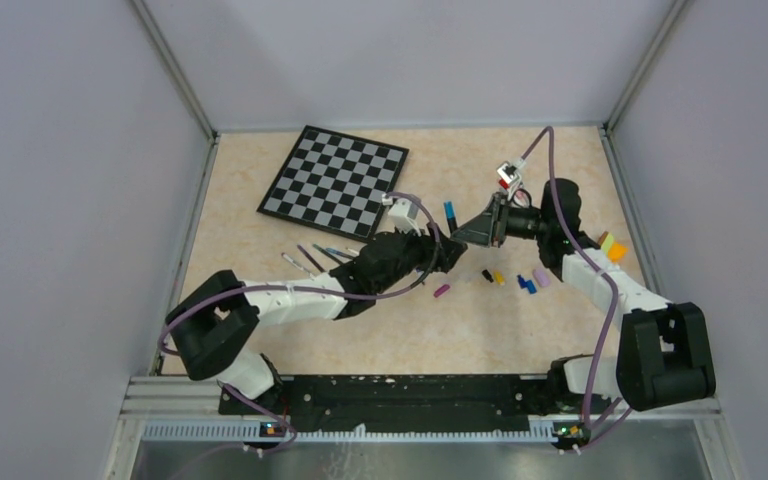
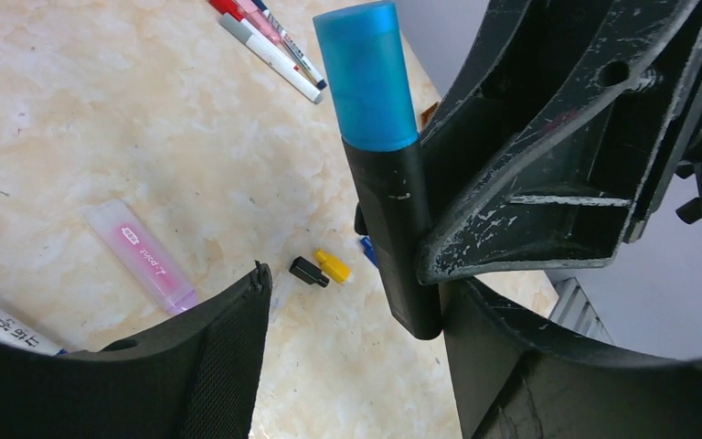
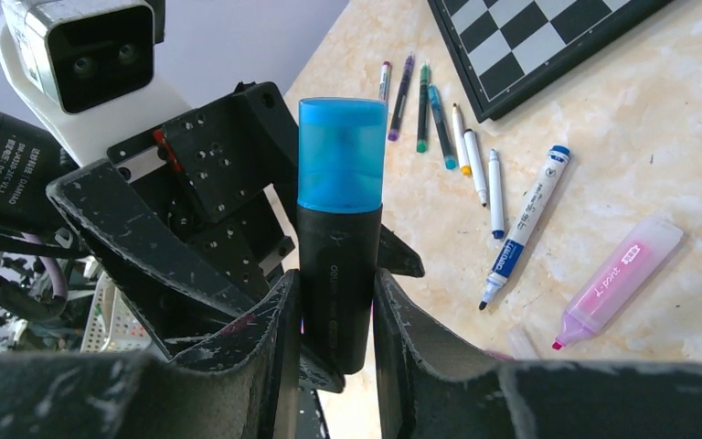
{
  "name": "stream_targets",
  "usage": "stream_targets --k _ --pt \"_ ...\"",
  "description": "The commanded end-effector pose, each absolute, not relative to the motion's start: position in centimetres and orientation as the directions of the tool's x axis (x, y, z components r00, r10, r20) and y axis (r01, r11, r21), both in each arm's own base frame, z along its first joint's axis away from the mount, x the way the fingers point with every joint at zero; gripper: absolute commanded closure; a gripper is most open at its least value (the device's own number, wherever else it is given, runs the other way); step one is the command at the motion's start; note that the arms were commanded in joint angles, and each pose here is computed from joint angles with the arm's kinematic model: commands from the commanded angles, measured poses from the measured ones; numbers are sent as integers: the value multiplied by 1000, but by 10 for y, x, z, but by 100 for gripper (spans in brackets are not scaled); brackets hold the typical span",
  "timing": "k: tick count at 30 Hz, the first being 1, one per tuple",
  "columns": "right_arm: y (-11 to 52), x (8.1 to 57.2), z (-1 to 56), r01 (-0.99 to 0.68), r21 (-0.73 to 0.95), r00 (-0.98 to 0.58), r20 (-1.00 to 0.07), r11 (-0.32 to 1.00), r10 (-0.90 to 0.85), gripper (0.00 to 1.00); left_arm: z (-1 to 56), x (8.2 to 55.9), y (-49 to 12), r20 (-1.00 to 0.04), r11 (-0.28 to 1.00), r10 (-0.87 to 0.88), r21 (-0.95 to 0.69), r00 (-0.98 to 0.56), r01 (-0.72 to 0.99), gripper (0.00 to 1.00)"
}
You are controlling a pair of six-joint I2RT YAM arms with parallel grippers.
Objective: Open the pen caps
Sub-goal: Pick up the pen from the center of the board.
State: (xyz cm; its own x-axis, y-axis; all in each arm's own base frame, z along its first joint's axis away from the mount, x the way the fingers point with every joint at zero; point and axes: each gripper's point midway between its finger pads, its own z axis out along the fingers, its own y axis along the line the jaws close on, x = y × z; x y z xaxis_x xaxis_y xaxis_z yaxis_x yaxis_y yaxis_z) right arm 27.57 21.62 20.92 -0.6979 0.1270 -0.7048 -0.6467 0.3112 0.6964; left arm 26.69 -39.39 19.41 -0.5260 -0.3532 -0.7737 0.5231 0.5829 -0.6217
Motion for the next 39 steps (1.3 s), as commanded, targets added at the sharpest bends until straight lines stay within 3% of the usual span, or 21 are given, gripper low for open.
stream_targets --k 1,7,13,19,22,23,27,30,39 --pt "216 274 227 -695 660 -651 -746 285 141 100 212 280 -398 -802 608 -376 -592 -465 530 32" --pt "220 270 225 -695 663 -656 -743 279 132 100 210 288 -400 -819 642 -357 -565 -450 518 45" --pt "222 269 222 -694 664 -659 -742 280 126 100 209 292 -396 -838 673 -337 -533 -429 512 81" --pt "223 268 221 -697 660 -656 -745 279 122 100 213 290 -391 -858 679 -320 -503 -402 534 100" --pt "223 267 222 -707 648 -645 -755 284 118 100 213 288 -386 -866 682 -315 -491 -389 541 100" --pt "221 267 223 -712 638 -636 -763 293 116 96 214 286 -383 -868 682 -314 -488 -384 545 100" --pt "218 260 227 -753 585 -588 -804 301 92 62 215 276 -370 -865 670 -313 -493 -391 555 100" --pt "214 252 232 -793 546 -552 -832 271 62 49 218 265 -357 -851 644 -319 -517 -417 564 100" --pt "190 218 222 -958 224 -251 -957 178 -145 39 221 208 -328 -854 482 -166 -507 -494 714 100"
